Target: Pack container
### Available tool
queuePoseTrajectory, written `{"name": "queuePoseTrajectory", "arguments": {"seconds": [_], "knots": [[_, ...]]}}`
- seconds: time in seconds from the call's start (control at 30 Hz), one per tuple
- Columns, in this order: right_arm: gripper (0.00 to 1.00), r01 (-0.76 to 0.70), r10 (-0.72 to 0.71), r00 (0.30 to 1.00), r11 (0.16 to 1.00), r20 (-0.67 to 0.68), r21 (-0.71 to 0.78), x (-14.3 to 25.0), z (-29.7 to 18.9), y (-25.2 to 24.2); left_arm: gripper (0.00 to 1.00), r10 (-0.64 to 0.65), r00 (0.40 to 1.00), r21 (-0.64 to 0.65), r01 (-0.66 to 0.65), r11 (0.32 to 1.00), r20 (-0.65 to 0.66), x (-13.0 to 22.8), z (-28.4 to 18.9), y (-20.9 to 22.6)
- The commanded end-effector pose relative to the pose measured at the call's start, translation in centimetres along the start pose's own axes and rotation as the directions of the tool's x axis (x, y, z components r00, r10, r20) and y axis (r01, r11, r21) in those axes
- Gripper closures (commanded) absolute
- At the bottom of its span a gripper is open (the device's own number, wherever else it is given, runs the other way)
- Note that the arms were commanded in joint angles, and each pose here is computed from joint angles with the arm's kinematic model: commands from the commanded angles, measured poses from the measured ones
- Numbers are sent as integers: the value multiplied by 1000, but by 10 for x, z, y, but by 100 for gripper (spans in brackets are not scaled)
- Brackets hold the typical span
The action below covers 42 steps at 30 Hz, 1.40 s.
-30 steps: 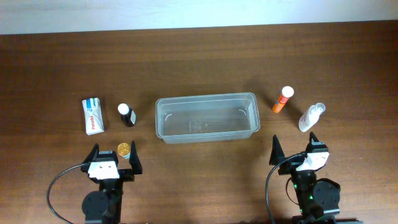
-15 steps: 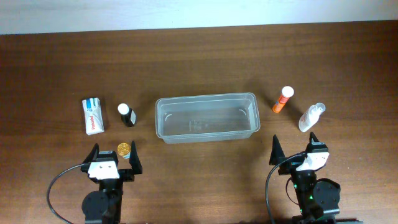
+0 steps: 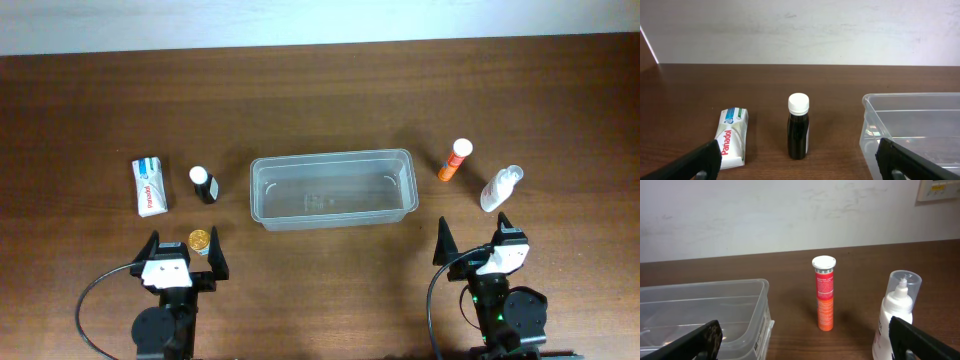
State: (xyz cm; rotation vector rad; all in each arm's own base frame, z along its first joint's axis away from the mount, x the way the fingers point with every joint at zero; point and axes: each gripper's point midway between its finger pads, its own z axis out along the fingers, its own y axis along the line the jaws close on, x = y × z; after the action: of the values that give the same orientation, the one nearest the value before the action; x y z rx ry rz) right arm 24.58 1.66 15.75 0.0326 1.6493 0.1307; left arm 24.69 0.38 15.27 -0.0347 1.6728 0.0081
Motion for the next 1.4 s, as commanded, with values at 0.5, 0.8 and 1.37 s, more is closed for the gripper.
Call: {"name": "queuePoseTrajectory", "arguments": {"seconds": [0.5, 0.8, 1.37], "knots": [[2, -3, 3, 1000, 1000, 0, 22, 2, 0, -4, 0, 15, 1000, -2, -15, 1000, 13, -2, 0, 0], [2, -5, 5, 1000, 1000, 22, 24, -9, -2, -3, 1, -69, 994, -24, 71, 997, 89, -20, -1, 5], [2, 11, 9, 957, 998, -291, 64, -133, 32, 9, 1, -90, 985, -49, 83, 995, -150, -103, 43, 2]]}}
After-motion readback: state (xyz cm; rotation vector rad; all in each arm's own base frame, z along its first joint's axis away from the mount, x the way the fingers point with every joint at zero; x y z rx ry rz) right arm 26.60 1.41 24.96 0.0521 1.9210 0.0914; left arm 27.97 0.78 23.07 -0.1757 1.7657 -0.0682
